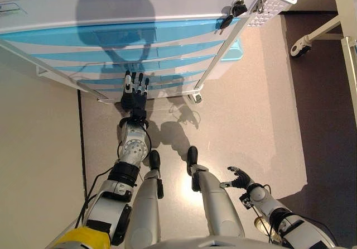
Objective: Open the drawer and pick up the medicine
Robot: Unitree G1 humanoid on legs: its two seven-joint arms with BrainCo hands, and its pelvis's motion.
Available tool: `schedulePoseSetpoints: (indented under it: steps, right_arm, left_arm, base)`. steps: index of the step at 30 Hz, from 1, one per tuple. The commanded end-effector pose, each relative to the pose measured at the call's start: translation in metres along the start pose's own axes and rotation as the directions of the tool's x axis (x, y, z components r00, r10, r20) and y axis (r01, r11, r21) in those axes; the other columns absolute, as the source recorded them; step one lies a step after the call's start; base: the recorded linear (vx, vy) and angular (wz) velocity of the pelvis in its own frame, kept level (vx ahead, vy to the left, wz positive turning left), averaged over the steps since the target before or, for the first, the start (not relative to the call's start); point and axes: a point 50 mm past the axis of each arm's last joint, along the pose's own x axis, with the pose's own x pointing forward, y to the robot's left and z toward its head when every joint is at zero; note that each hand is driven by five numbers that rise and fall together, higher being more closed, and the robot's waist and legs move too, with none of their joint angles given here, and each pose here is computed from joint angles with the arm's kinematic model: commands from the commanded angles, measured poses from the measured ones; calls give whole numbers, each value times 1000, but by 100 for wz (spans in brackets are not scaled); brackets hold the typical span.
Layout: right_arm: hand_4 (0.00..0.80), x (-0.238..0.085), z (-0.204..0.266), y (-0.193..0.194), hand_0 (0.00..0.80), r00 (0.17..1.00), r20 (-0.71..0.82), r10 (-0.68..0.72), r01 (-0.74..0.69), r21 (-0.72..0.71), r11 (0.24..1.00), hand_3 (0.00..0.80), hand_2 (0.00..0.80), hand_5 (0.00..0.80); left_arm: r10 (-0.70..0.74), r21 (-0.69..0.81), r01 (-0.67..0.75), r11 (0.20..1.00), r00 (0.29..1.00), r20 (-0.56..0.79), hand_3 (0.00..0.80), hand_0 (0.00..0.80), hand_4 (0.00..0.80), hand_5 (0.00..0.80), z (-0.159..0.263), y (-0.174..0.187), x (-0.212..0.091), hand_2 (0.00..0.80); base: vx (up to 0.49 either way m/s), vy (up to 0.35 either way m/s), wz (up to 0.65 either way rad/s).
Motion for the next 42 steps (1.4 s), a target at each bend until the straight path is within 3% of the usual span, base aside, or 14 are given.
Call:
schedulePoseSetpoints:
  steps: [1,15,35,42]
  right_arm:
    - [0,-9,-21,-4,0,999,-26,28,-30,-79,996,0,0,0]
    - [0,-11,-29,-3,0,998,-53,41,-46,-100,994,0,0,0]
    - [0,-7,-17,0,0,999,-24,24,-26,-85,996,0,0,0]
    - [0,-5,-10,1,0,1000,-5,12,-12,-88,996,0,0,0]
  left_arm:
    - [-478,42,476,878,877,56,0,0,0,0,14,-111,28,0]
    - [-545,25,546,838,832,99,0,0,0,0,18,-147,33,0]
    - [-389,-60,395,917,916,97,0,0,0,0,4,-120,34,0]
    - [-277,-89,281,955,959,61,0,0,0,0,-9,-98,31,0]
  base:
    - [0,0,0]
    - [0,0,0]
    - [0,0,0]
    - [0,0,0]
